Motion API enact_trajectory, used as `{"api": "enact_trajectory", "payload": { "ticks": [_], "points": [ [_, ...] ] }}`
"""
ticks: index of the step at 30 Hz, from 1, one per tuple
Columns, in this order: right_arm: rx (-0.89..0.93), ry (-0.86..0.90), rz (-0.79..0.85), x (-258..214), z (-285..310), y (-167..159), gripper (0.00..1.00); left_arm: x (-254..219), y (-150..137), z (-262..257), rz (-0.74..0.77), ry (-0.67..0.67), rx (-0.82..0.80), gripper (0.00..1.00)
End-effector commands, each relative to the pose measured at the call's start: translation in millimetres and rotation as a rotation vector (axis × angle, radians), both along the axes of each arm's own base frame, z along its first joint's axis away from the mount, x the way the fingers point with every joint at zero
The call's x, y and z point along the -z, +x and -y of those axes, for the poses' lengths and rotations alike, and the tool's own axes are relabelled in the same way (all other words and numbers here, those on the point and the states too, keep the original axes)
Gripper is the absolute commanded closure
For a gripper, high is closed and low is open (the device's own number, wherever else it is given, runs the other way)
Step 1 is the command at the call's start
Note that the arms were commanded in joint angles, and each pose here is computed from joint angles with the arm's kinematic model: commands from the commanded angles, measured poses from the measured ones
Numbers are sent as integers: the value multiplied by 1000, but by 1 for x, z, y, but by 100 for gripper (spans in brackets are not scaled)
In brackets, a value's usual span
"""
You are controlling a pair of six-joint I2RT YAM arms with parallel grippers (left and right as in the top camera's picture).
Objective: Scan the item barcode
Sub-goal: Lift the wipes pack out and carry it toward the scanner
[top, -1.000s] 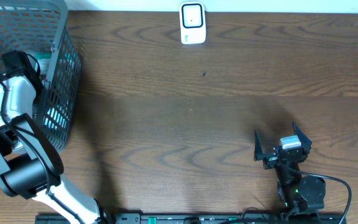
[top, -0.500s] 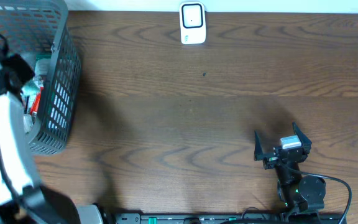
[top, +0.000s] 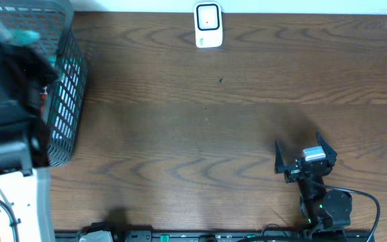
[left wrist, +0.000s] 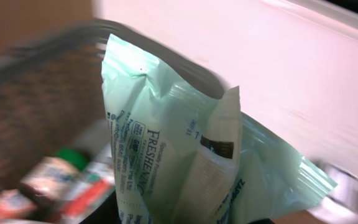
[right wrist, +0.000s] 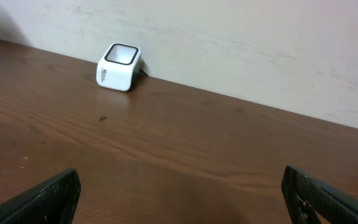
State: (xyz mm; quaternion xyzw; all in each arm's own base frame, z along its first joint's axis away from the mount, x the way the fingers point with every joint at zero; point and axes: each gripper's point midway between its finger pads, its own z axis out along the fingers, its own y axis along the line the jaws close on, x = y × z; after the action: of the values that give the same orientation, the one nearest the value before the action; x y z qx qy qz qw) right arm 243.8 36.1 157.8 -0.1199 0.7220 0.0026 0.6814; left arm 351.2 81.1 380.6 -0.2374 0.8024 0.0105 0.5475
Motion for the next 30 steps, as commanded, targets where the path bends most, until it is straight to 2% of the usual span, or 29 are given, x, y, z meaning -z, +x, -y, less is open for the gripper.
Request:
{"api": "enact_trajectory", "payload": {
  "ticks": [1,5,11,16,19,21,23,30],
  "points": [
    [-4,0,0,0,-1,0,1,-3,5,50,9,-81,110,72],
    [-4,0,0,0,-1,0,1,38,10,118,-137,-169,245,73],
    [-4,0,0,0,-1,0,1,116,16,237,-382,-181,460,73],
    [-4,0,0,0,-1,0,1,193,18,318,-540,-233,494,73],
    [-4,0,0,0,-1,0,1,233,14,354,-603,-253,501,73],
    [-4,0,0,0,-1,0,1,255,8,382,-639,-262,563,73],
    [-5,0,0,0,-1,0,1,266,3,401,-656,-278,611,73],
    [-4,0,0,0,-1,0,1,304,-22,438,-733,-342,601,73]
  ]
}}
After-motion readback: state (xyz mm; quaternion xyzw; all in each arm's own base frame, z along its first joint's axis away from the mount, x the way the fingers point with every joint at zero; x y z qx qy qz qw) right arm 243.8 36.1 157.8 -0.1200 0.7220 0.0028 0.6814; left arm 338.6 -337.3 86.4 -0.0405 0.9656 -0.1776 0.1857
